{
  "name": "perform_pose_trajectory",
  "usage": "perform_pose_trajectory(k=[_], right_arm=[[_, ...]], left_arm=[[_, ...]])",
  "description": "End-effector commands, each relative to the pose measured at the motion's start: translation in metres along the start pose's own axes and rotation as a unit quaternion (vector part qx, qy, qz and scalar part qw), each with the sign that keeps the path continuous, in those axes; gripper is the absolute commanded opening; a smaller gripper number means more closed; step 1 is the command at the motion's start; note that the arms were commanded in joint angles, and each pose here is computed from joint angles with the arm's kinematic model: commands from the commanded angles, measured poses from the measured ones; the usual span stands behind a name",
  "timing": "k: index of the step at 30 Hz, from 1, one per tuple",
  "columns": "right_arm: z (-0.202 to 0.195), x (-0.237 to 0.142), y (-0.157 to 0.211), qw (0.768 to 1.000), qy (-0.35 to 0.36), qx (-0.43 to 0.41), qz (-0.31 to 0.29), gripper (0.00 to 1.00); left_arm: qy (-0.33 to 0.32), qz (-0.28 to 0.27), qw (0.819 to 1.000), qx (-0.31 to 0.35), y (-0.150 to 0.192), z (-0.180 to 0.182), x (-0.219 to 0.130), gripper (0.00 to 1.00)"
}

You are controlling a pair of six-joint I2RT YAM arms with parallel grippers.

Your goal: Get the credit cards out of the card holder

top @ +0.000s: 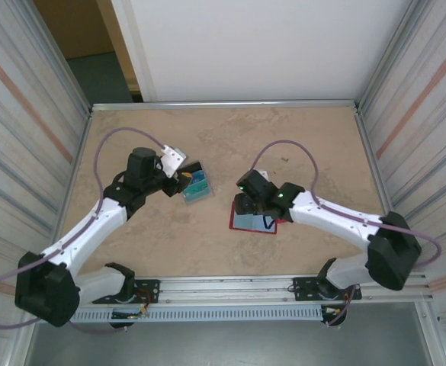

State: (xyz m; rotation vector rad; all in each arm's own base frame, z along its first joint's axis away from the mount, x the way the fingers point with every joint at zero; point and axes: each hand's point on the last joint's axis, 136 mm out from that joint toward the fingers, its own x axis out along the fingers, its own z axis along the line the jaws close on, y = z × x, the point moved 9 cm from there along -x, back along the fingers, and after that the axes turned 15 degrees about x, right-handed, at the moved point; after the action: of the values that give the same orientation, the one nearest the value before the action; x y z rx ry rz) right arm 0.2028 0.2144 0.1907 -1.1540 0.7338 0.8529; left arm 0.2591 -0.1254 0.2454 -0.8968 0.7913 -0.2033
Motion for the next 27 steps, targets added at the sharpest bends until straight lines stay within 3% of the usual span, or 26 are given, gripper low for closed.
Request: perform_pose_trajectory(k=[1, 3, 6, 7, 17, 27], right_arm=[[0.008, 0.008, 0.004, 0.999, 0.042, -0.007, 0.011, 0.71], [0.015, 0.016, 0.007, 0.998, 0.053, -0.016, 0.02, 0.71], [0.019, 0.026, 0.01, 0.997, 0.061, -0.019, 0.031, 0.71], [0.02, 0.029, 0.011, 0.997, 0.062, -0.019, 0.035, 0.71], [0.028, 0.052, 0.014, 0.995, 0.068, -0.019, 0.072, 0.7], [0.029, 0.059, 0.016, 0.994, 0.074, -0.014, 0.08, 0.67]], left_arm=[[-0.078, -0.032, 0.994, -0.062, -0.003, 0.01, -0.016, 0.68], [-0.1, -0.043, 0.991, -0.084, -0.001, 0.011, -0.024, 0.75], [-0.13, -0.054, 0.983, -0.122, 0.003, 0.012, -0.033, 0.97], [-0.14, -0.056, 0.98, -0.133, 0.005, 0.012, -0.036, 0.99], [-0.242, -0.056, 0.944, -0.216, 0.036, 0.011, -0.054, 0.99], [-0.273, -0.069, 0.925, -0.254, 0.056, 0.003, -0.066, 0.99]])
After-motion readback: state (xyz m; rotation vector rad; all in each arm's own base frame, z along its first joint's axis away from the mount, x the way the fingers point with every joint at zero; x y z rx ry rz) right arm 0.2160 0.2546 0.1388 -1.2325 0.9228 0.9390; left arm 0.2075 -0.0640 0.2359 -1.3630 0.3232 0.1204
